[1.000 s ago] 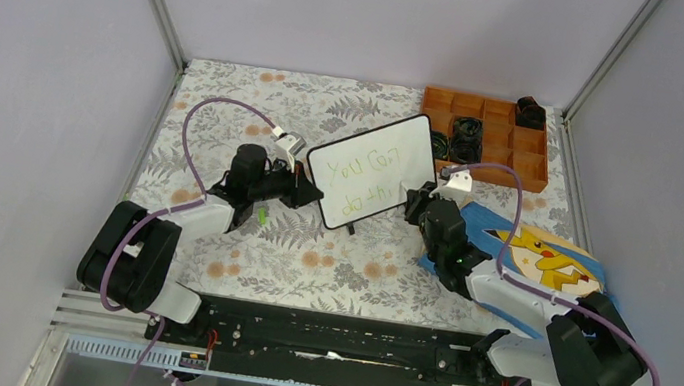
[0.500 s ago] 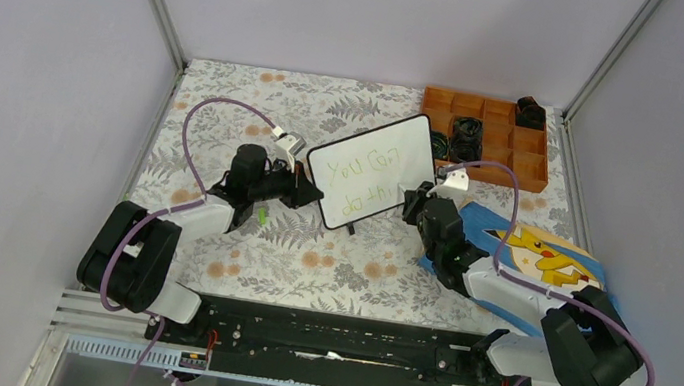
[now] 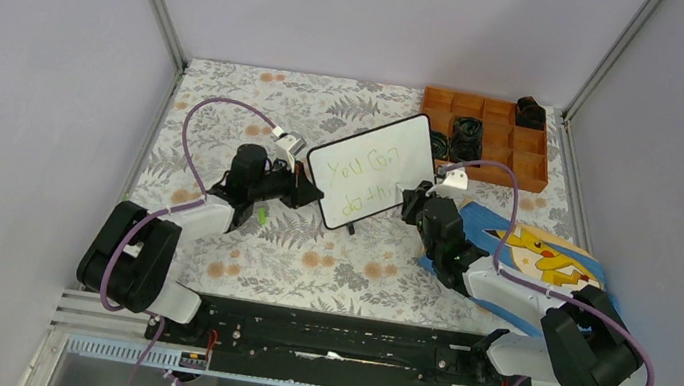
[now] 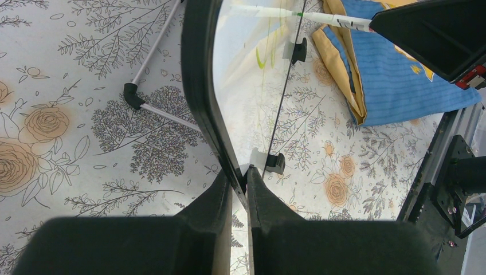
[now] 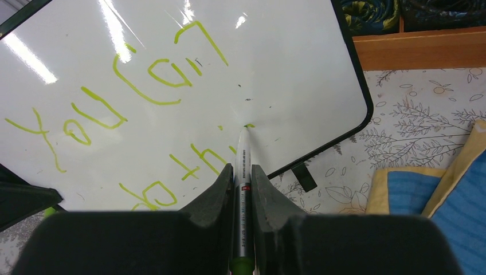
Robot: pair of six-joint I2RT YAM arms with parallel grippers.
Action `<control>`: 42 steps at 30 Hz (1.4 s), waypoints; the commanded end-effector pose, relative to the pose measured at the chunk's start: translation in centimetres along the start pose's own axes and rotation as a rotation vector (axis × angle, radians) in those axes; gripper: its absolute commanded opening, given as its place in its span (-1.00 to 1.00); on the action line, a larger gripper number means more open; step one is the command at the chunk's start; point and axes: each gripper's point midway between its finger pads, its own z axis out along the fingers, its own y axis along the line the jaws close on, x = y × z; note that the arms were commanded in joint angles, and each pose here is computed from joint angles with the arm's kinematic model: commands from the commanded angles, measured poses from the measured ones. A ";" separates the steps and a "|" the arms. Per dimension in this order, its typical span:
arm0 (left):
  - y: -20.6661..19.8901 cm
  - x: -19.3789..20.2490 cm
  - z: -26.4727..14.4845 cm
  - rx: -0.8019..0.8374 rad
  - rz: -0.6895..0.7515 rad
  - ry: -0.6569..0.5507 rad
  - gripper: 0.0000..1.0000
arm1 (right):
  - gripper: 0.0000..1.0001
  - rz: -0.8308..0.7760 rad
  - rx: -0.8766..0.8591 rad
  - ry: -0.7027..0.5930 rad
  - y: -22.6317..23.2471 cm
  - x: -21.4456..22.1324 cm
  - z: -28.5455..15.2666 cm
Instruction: Write a sentence on the whiteboard
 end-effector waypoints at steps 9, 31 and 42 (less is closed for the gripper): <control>2.6 4.8 -0.3 -0.119 -0.009 0.151 -1.00 | -1.00 0.044 -0.031 -0.011 0.4 -0.2 -0.3; 2.6 4.8 -0.3 -0.120 -0.009 0.153 -1.00 | -1.00 0.051 0.092 -0.035 -1.9 -0.3 -0.1; 2.6 4.8 -0.3 -0.119 -0.008 0.154 -1.00 | -1.00 0.003 0.044 0.031 -1.2 0.8 -0.2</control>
